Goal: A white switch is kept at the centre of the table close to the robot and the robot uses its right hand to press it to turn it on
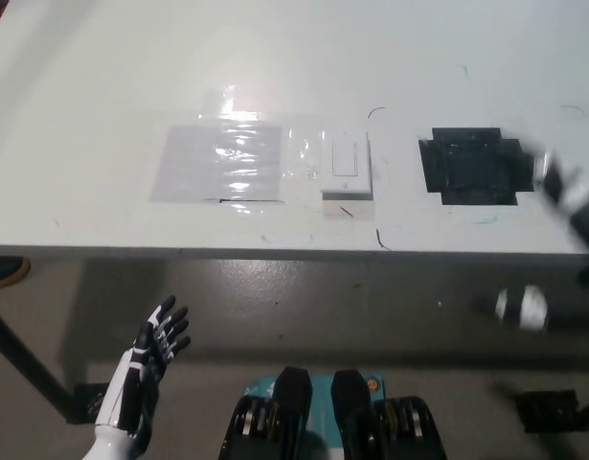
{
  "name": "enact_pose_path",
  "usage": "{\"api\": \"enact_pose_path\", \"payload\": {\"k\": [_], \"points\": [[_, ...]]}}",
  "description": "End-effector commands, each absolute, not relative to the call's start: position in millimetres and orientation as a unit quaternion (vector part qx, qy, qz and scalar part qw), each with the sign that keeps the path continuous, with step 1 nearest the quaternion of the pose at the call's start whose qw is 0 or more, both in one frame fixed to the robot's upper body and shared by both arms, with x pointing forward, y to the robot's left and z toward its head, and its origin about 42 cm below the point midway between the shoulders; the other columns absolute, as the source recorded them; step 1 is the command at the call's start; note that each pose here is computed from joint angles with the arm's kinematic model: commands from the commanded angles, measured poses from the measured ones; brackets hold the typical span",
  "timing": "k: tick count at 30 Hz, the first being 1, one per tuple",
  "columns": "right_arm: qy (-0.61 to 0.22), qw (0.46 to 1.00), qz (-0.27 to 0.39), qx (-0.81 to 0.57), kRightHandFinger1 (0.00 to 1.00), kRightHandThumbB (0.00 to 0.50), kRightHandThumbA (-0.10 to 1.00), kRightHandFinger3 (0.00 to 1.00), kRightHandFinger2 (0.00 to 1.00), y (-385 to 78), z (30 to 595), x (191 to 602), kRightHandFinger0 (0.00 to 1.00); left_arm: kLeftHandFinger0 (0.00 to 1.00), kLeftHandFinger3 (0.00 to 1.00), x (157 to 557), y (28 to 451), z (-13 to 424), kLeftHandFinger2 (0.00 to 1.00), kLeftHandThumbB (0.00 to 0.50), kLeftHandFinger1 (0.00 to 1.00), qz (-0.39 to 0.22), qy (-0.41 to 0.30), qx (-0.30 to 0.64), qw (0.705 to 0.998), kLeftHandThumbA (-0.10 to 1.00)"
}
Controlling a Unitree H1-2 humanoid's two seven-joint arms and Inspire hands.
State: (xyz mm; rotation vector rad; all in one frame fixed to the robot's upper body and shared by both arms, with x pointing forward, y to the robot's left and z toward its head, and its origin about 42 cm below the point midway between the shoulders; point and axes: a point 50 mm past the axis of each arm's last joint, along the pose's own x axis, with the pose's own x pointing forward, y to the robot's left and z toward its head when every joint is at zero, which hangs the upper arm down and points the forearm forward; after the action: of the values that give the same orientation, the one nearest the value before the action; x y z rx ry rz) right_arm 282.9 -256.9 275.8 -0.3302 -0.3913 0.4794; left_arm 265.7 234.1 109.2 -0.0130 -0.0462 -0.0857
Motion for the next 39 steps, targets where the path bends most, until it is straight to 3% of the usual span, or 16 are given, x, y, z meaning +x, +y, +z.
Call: {"api": "enact_pose_path", "payload": {"k": [1,3,4,5,9,12,16,19,25,31,39], "points": [[-0.247,0.959,0.138,0.003,1.00,0.179,1.00,1.00,1.00,-251,223,253,1.00,1.00,1.00,272,233,122,1.00,0.123,1.00,-0.060,-0.074,-0.025,0.995,1.00],[-0.219,0.969,0.111,0.005,1.00,0.175,1.00,1.00,1.00,-247,197,253,1.00,1.00,1.00,270,234,122,1.00,0.132,1.00,-0.058,-0.072,-0.023,0.995,1.00],[-0.202,0.974,0.102,0.021,1.00,0.129,1.00,1.00,1.00,-243,179,253,1.00,1.00,1.00,269,234,121,1.00,0.129,1.00,-0.059,-0.070,-0.024,0.996,1.00],[-0.182,0.978,0.096,0.038,1.00,0.118,1.00,1.00,1.00,-239,162,254,1.00,1.00,1.00,270,235,122,1.00,0.133,1.00,-0.060,-0.070,-0.023,0.995,1.00],[-0.133,0.986,0.072,0.064,1.00,0.145,1.00,1.00,1.00,-233,123,254,1.00,1.00,1.00,272,232,124,1.00,0.123,1.00,-0.061,-0.070,-0.022,0.995,1.00],[-0.110,0.990,0.062,0.065,1.00,0.136,1.00,1.00,1.00,-231,105,256,1.00,1.00,1.00,272,233,125,1.00,0.121,1.00,-0.064,-0.071,-0.024,0.995,1.00],[-0.099,0.992,0.055,0.062,1.00,0.138,1.00,1.00,1.00,-231,93,256,1.00,1.00,1.00,272,233,125,1.00,0.107,1.00,-0.065,-0.073,-0.022,0.995,1.00],[-0.094,0.993,0.055,0.053,1.00,0.113,1.00,1.00,1.00,-231,88,257,1.00,1.00,1.00,274,234,124,1.00,0.129,1.00,-0.064,-0.075,-0.024,0.995,1.00],[-0.094,0.993,0.062,0.041,1.00,0.092,1.00,1.00,1.00,-229,86,260,1.00,1.00,1.00,273,236,124,1.00,0.113,1.00,-0.063,-0.072,-0.020,0.995,1.00],[-0.092,0.993,0.062,0.044,1.00,0.121,1.00,1.00,1.00,-229,86,262,1.00,1.00,1.00,272,236,124,1.00,0.109,1.00,-0.060,-0.070,-0.020,0.996,1.00],[-0.092,0.993,0.064,0.041,1.00,0.121,1.00,1.00,1.00,-229,87,261,1.00,1.00,1.00,273,237,122,1.00,0.090,1.00,-0.059,-0.072,-0.014,0.996,1.00]]}}
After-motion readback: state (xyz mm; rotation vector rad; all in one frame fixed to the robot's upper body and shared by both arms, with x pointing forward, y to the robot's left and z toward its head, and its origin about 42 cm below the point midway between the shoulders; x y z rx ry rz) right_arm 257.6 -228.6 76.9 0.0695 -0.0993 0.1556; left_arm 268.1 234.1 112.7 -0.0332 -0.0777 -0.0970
